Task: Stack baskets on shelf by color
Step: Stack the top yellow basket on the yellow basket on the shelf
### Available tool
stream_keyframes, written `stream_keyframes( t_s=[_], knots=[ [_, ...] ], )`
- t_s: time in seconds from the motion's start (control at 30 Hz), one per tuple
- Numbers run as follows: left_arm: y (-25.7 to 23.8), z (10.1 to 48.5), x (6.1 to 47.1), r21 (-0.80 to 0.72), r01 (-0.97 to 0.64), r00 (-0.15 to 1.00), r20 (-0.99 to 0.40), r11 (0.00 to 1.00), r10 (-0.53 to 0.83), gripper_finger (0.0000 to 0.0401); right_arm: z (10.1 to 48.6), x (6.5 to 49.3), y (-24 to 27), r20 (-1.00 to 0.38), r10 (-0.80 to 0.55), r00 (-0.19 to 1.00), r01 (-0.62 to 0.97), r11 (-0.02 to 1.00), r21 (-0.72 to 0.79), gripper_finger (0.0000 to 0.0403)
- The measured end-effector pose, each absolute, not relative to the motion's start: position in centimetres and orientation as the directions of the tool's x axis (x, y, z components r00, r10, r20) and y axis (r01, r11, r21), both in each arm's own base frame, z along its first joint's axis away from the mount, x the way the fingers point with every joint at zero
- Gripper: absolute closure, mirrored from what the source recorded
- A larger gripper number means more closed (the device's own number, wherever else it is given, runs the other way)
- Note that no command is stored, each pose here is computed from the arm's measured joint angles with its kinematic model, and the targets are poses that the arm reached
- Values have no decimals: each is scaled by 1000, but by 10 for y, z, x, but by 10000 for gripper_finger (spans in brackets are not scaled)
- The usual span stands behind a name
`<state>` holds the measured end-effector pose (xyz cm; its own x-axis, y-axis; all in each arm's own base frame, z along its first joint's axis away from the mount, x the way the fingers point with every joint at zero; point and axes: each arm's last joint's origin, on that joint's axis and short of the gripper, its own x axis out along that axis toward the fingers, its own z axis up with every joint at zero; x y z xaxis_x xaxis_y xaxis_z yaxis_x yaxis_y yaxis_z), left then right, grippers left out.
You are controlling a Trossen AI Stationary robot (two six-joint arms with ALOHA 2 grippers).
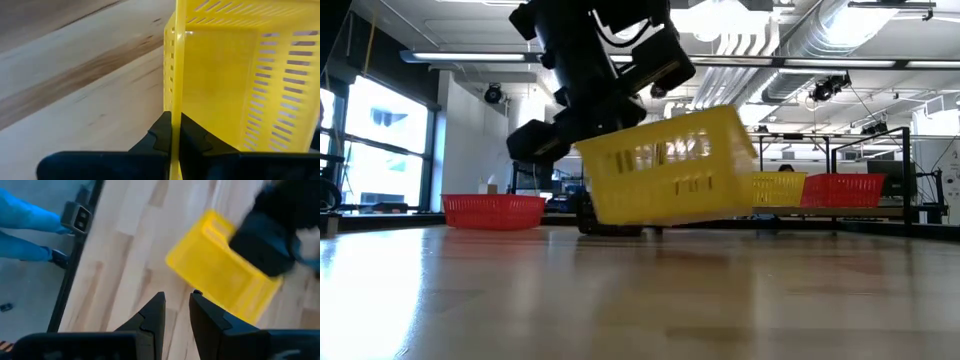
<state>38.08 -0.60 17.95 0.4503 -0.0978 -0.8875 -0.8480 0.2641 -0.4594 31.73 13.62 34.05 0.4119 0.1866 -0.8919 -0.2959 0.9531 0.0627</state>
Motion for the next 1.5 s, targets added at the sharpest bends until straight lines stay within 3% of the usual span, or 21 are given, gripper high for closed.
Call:
stream_keyframes(
  t_s=[0.37,0.7,0.97,1.5],
  knots=[
    [6,197,404,-687,-709,685,-725,157,-78,398,342,319,140,-876,201,438,-369,929,28,330],
    [30,241,422,-772,-618,781,-624,147,10,398,341,317,137,-891,138,433,-317,948,-7,299],
    [35,254,419,-709,-685,722,-691,170,30,398,337,311,130,-918,-2,396,-256,960,-113,266],
    [35,257,420,-717,-671,732,-682,189,14,398,329,309,117,-966,-1,260,-165,985,-46,270]
  ],
)
